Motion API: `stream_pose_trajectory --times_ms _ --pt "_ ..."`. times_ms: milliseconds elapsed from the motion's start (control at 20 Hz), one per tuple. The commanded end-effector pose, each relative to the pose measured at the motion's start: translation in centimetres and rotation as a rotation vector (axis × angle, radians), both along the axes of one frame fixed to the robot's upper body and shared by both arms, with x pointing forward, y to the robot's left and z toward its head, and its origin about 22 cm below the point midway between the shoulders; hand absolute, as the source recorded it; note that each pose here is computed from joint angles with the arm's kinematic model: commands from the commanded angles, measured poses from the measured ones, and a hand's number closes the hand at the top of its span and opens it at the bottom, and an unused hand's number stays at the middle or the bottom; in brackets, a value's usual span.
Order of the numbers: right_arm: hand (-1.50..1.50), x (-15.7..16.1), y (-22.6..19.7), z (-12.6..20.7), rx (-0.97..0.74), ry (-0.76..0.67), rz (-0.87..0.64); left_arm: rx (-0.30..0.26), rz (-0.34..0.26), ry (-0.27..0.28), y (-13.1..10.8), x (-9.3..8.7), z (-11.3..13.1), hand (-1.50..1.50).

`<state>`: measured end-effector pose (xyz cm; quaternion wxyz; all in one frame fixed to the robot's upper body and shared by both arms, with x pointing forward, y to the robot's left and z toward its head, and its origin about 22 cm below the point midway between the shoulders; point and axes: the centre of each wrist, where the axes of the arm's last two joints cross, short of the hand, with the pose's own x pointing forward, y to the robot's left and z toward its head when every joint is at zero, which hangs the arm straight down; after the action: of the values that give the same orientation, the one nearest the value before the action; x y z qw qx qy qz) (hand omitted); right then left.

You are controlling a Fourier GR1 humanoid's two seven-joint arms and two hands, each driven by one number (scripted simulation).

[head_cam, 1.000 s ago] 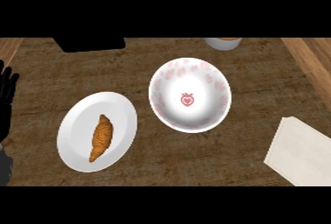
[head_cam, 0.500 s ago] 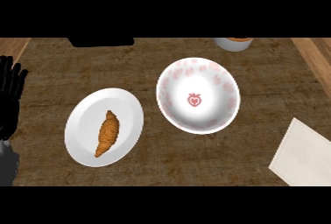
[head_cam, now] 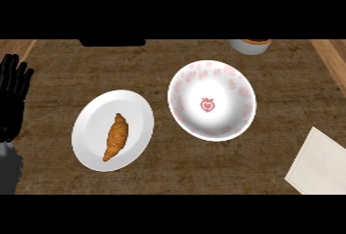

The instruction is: Pick the squash from the placemat and place it in the bowl

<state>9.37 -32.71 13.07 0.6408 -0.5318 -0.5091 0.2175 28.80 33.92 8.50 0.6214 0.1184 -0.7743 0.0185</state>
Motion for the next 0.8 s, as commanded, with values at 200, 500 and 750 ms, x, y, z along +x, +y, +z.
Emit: stream_pose_trajectory --times_ms 200,500,750 --pt "1.5 1.8 5.8 6.1 0.14 -0.172 0.086 -0.011 -0.06 -0.008 -0.6 0.8 0.9 0.0" --pt "1.5 7.0 10.2 9.2 0.135 -0.087 0.09 -0.005 -0.067 -0.004 -1.5 0.8 -0.4 0.0" --pt "1.5 14.0 15.7 11.0 0.159 -0.001 0.134 0.002 -0.041 -0.001 -1.6 0.6 -1.0 0.0"
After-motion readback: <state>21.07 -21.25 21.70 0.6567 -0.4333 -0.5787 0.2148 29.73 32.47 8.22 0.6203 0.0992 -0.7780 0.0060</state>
